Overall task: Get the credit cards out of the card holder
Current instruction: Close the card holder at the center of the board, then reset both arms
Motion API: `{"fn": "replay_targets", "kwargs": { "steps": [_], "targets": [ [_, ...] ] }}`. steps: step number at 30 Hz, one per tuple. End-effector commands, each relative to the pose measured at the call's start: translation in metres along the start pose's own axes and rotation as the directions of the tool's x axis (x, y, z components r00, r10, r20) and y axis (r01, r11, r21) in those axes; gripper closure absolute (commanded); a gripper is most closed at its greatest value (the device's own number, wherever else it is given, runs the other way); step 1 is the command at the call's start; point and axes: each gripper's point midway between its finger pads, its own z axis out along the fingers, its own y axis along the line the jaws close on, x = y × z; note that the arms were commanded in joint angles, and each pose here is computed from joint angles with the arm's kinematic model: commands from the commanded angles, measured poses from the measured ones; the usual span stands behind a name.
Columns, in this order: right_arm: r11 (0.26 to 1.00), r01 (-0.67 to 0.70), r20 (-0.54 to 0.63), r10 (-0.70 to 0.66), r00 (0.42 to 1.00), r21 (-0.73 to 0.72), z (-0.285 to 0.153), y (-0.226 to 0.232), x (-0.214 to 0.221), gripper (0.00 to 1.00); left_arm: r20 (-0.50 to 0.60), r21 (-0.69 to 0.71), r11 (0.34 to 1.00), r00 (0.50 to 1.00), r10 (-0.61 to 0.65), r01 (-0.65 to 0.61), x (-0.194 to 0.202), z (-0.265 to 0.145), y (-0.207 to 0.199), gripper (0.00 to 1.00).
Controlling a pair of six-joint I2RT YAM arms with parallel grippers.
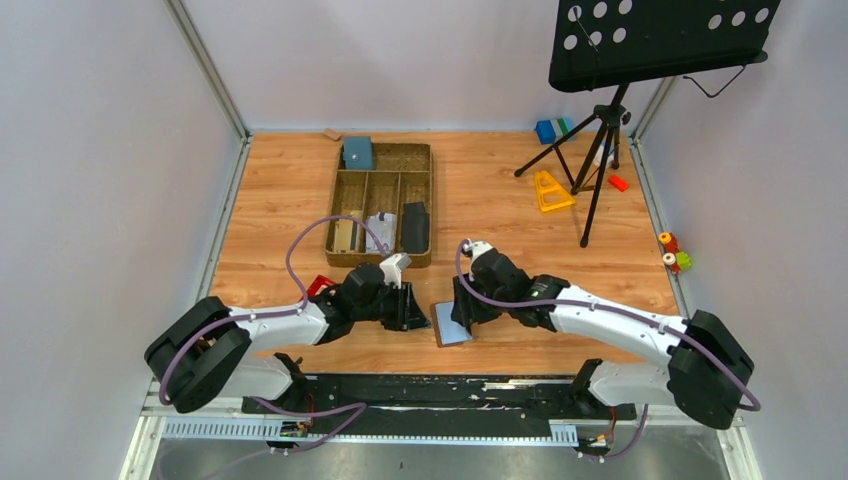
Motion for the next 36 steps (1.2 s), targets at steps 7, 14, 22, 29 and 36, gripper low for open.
{"fn": "replay_targets", "kwargs": {
  "steps": [7, 14, 22, 29, 36],
  "targets": [
    [0.996, 0.065, 0.000, -0.065, 0.998, -0.068, 0.016, 0.044, -0.010, 0.44, -0.047, -0.030, 0.999, 0.999, 0.017, -0.018, 0.011, 0.013, 0.015, 0.74],
    [0.997, 0.042, -0.086, -0.047, 0.995, -0.058, 0.045, 0.029, 0.023, 0.20, -0.002, -0.078, 0.996, 0.999, 0.052, -0.052, 0.006, -0.006, 0.018, 0.74],
    [0.995, 0.027, -0.068, -0.033, 0.997, -0.094, 0.047, 0.030, 0.014, 0.18, 0.076, -0.218, 0.969, 0.988, 0.134, -0.115, -0.020, -0.049, 0.018, 0.71],
    [0.976, 0.164, 0.160, -0.140, 0.977, -0.145, -0.008, 0.050, -0.041, 0.14, 0.207, -0.327, 0.932, 0.951, 0.230, -0.154, -0.056, -0.093, 0.012, 0.17],
    [0.956, 0.194, 0.421, -0.272, 0.866, 0.218, -0.055, -0.014, -0.101, 0.02, 0.366, -0.391, 0.895, 0.856, 0.365, -0.214, -0.096, -0.136, -0.006, 0.00]
  ]
}}
